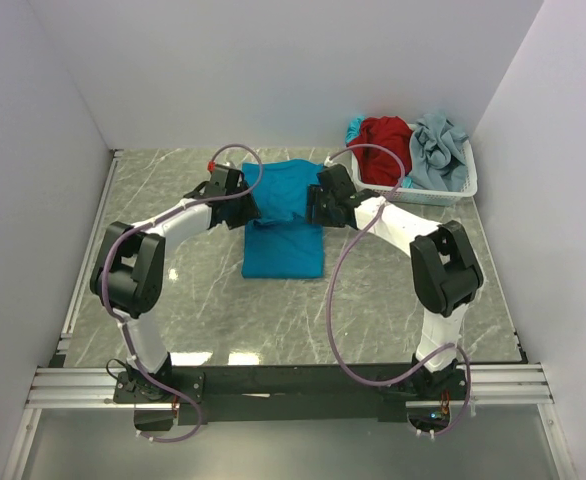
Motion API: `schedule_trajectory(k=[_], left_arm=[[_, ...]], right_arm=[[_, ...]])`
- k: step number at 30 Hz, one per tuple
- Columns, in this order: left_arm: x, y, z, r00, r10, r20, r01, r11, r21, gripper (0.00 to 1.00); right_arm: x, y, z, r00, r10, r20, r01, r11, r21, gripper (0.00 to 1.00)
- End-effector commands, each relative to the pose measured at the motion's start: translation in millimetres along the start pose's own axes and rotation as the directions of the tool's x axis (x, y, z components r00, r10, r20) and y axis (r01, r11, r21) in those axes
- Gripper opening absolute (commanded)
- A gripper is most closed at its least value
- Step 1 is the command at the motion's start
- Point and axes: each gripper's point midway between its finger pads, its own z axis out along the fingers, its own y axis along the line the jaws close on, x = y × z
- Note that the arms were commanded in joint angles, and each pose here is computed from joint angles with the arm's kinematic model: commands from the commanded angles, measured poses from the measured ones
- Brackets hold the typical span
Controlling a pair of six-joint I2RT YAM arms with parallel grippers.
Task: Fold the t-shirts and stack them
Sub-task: Fold the tshirt
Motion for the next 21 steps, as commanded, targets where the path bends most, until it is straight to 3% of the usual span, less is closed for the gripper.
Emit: schedule_trajectory(k=[1,3,4,11,16,17,21], left_arm=[[-26,-8,-8,0.998,0.0,0.07,0.001,1.0,-0.014,0.55],[-26,-9,-11,0.998,0.001,0.07,0.0,1.0,-0.008,0.59],[-28,-11,-16,0.997,0.004,0.074,-0.004,1.0,0.002,0.7],[-28,-4,-54,0.993,0.001,0.121,-0.002,1.0,0.001,0.72],[-36,-26,-125,0.961,-0.041,0.272,-0.014,0.98,0.197,0.77],[-21,-14,-127,0.962,-0.049,0.268,-0.005,0.98,0.198,0.78],[-17,-17,-197,0.891,-0.14,0.432,-0.041,0.922,0.385,0.94]], right_arm=[[-31,10,-5,0.997,-0.002,0.074,0.004,0.999,-0.034,0.81],[-35,9,-9,0.996,-0.005,0.087,0.008,1.0,-0.03,0.85],[-35,9,-11,0.996,-0.006,0.09,0.009,1.0,-0.03,0.86],[-25,8,-39,0.993,-0.007,0.116,0.015,0.997,-0.071,0.89],[-2,1,-72,0.991,-0.011,0.135,0.027,0.993,-0.118,0.9],[-1,2,-79,0.988,-0.013,0.157,0.034,0.991,-0.132,0.9],[22,-11,-110,0.975,-0.006,0.224,0.045,0.985,-0.168,0.9]])
